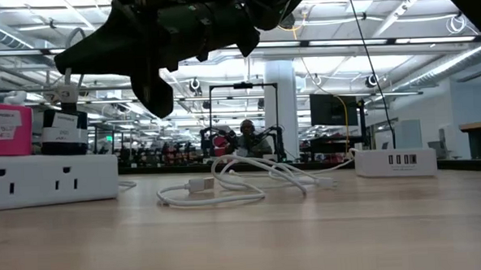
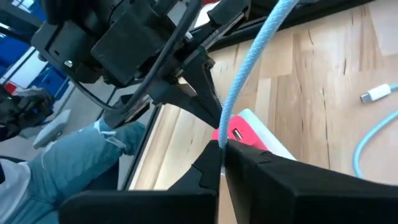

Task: Insert USB
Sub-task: Insert the top left white charger cable into the pink adapter charger

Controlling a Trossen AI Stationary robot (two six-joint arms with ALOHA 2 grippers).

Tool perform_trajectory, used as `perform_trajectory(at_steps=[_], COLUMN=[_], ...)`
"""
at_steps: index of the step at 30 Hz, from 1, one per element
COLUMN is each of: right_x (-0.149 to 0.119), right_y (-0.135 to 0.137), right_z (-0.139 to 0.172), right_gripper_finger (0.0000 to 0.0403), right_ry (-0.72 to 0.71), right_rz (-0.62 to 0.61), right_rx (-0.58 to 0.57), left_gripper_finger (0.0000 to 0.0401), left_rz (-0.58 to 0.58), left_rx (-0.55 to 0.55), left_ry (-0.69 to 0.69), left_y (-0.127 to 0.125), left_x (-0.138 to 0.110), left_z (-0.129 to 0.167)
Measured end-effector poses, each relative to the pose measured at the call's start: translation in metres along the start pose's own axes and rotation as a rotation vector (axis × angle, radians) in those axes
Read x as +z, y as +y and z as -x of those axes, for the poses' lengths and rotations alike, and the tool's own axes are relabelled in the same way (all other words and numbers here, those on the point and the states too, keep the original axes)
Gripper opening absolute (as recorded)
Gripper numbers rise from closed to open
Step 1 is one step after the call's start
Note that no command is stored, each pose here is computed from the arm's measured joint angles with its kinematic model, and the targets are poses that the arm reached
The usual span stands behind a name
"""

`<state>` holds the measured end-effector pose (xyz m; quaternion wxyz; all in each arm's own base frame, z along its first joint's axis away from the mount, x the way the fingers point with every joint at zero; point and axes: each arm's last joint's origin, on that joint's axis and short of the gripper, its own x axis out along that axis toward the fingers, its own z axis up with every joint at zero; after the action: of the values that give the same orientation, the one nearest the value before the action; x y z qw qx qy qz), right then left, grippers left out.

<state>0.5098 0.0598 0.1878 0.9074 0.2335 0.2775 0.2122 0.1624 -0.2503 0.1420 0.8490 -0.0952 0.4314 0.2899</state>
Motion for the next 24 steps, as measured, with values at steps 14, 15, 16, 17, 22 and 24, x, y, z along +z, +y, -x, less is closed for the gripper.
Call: perform_trajectory(at_steps=[14,15,16,17,22,24], right_x=[0.0009,0.0012,0.0016,0.0018,0.002,0.0018], right_y=[0.0061,0.0062,0.0063,0.0061,0.0061,0.0061], right_z=[0.002,0.002,0.002,0.0021,0.0021,0.002], right_gripper_finger=[0.0,0.0,0.0,0.0,0.0,0.0], right_ry=[0.014,0.011,0.007,0.005,0.004,0.006], right_rz=[0.006,0.007,0.008,0.009,0.01,0.009], right_rx=[0.012,0.013,0.014,0.013,0.013,0.017], left_gripper_finger=[0.0002,0.0002,0.0002,0.0002,0.0002,0.0002], left_rz=[-0.016,-0.013,-0.012,-0.011,-0.011,-0.011], left_rx=[-0.01,-0.02,-0.024,-0.025,-0.025,-0.025], left_ry=[-0.002,-0.002,-0.003,-0.005,-0.006,-0.006], left_y=[-0.0011,-0.0023,-0.0029,-0.003,-0.003,-0.0031], left_x=[-0.0003,-0.0003,0.0,0.0001,0.0002,0.0002], left_z=[-0.0003,-0.0004,-0.0003,-0.0004,-0.0004,-0.0004])
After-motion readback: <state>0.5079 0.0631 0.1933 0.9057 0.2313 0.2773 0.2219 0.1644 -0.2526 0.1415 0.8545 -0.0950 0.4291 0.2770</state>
